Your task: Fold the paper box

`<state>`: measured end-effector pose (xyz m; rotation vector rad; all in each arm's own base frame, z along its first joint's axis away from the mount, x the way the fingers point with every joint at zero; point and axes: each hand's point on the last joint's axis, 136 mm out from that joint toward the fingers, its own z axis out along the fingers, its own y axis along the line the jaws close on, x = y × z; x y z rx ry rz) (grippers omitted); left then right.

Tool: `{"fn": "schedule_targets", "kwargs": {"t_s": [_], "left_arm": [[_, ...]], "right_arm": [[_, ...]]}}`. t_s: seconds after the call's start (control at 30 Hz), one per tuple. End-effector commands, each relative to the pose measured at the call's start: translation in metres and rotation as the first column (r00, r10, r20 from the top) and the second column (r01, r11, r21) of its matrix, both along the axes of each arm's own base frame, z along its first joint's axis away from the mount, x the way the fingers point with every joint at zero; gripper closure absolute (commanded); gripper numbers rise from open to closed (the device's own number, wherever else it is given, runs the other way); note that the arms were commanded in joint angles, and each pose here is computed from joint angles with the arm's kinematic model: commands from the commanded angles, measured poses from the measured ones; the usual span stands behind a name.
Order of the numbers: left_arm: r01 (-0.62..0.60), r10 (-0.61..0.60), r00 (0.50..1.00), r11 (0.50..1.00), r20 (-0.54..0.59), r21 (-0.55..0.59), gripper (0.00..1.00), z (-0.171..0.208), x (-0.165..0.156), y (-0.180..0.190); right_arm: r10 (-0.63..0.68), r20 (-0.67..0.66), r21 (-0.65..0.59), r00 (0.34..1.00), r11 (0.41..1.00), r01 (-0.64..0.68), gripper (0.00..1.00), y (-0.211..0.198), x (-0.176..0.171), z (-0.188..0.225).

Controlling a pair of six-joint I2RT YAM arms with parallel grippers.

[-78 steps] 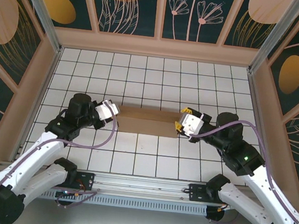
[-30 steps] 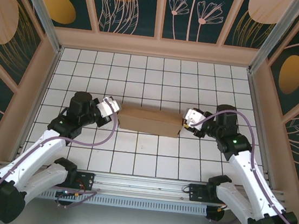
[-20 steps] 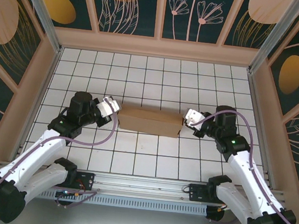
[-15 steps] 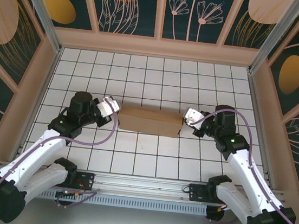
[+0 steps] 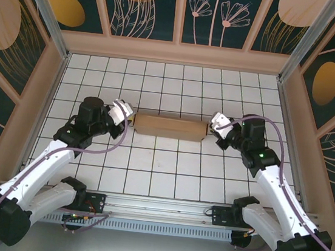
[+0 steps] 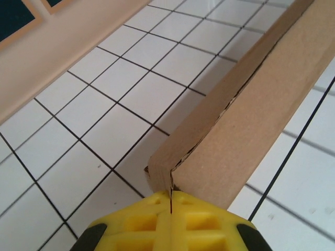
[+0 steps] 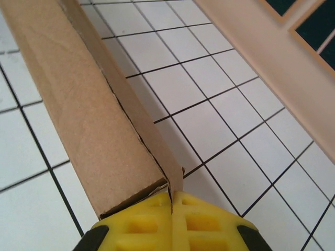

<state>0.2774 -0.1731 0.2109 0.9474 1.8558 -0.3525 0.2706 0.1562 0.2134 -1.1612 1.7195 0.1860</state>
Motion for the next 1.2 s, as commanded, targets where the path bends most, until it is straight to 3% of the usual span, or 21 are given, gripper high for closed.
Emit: {"fn": "schedule_targets", "kwargs": {"t_s": [0.0, 0.3, 0.67, 0.97, 1.17], "left_arm": [[-0.001, -0.016, 0.995, 0.985, -0.098, -0.174, 1.0, 0.026, -0.005, -0.017], [-0.125, 0.036, 0.957, 0.947, -0.287, -0.297, 1.0, 0.028, 0.007, -0.026], [-0.247, 0.087, 0.892, 0.915, -0.443, -0.318, 1.0, 0.022, 0.022, -0.031], [-0.381, 0.171, 0.777, 0.894, -0.606, -0.237, 1.0, 0.003, 0.042, -0.033], [-0.421, 0.178, 0.752, 0.871, -0.635, -0.255, 1.0, 0.005, 0.051, -0.037]], "right_arm": [[-0.023, -0.025, 0.141, 0.999, 0.99, 0.027, 1.0, 0.015, 0.003, 0.03], [-0.087, -0.138, 0.234, 0.987, 0.965, 0.118, 1.0, 0.023, 0.013, 0.034], [-0.098, -0.361, 0.31, 0.927, 0.925, 0.219, 1.0, 0.043, 0.026, 0.048], [-0.22, -0.577, 0.294, 0.787, 0.842, 0.452, 1.0, 0.041, 0.049, 0.032], [-0.241, -0.691, 0.242, 0.682, 0.812, 0.532, 1.0, 0.046, 0.055, 0.021]]}}
